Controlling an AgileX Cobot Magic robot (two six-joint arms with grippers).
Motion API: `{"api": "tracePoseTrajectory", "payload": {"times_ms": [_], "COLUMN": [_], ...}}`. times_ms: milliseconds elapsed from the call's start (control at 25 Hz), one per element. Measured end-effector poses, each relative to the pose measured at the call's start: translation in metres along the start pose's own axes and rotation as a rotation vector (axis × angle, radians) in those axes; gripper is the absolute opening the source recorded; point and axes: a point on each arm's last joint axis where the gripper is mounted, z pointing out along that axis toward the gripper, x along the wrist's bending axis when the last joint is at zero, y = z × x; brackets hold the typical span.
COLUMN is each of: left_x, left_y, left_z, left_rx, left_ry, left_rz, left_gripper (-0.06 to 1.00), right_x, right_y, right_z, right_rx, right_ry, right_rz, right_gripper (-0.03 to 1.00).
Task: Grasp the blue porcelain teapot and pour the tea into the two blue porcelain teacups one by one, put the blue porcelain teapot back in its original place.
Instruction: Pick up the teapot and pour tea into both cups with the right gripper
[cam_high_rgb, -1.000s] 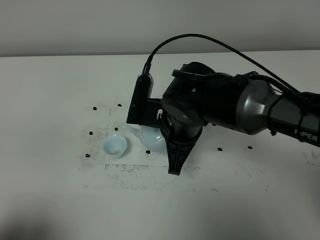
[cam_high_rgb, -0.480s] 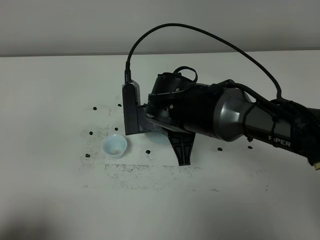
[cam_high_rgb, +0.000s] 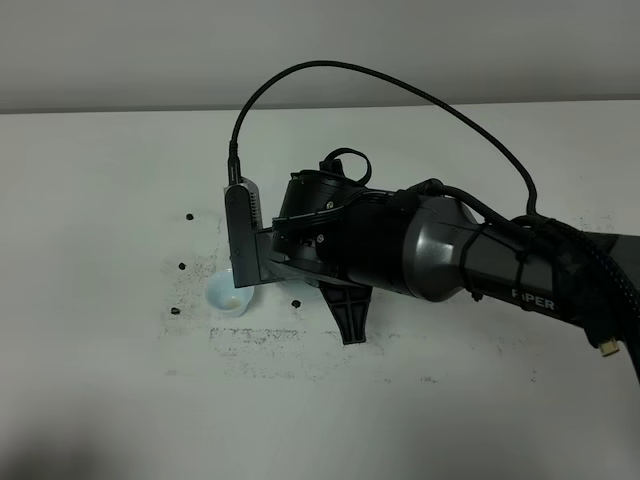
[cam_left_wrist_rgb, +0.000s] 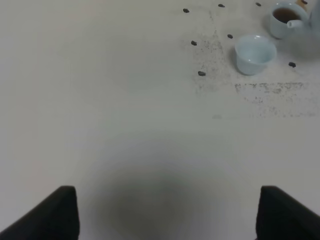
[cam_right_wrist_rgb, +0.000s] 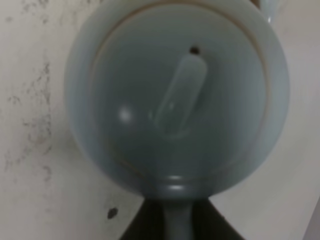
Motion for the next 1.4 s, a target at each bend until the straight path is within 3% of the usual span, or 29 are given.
{"api": "tracePoseTrajectory", "payload": {"times_ms": [320, 760, 1400], "left_x": [0.000, 0.000, 0.000], "left_y": [0.000, 0.000, 0.000], "left_z": [0.000, 0.000, 0.000], "left_rx": [0.000, 0.000, 0.000], "left_ry": [0.000, 0.000, 0.000], "left_rz": [0.000, 0.000, 0.000], "left_gripper": [0.73, 0.73, 0.73], "right_x": [0.000, -0.012, -0.001], "right_y": [-0.002, 0.010, 0.022], "right_z": [0.000, 0.001, -0.003], "right_rx": [0.034, 0.098, 0.106], "right_ry": [-0.008, -0.082, -0.108], "right_rz": [0.063, 0.024, -0.034], "right_gripper": [0.08, 0.08, 0.08]}}
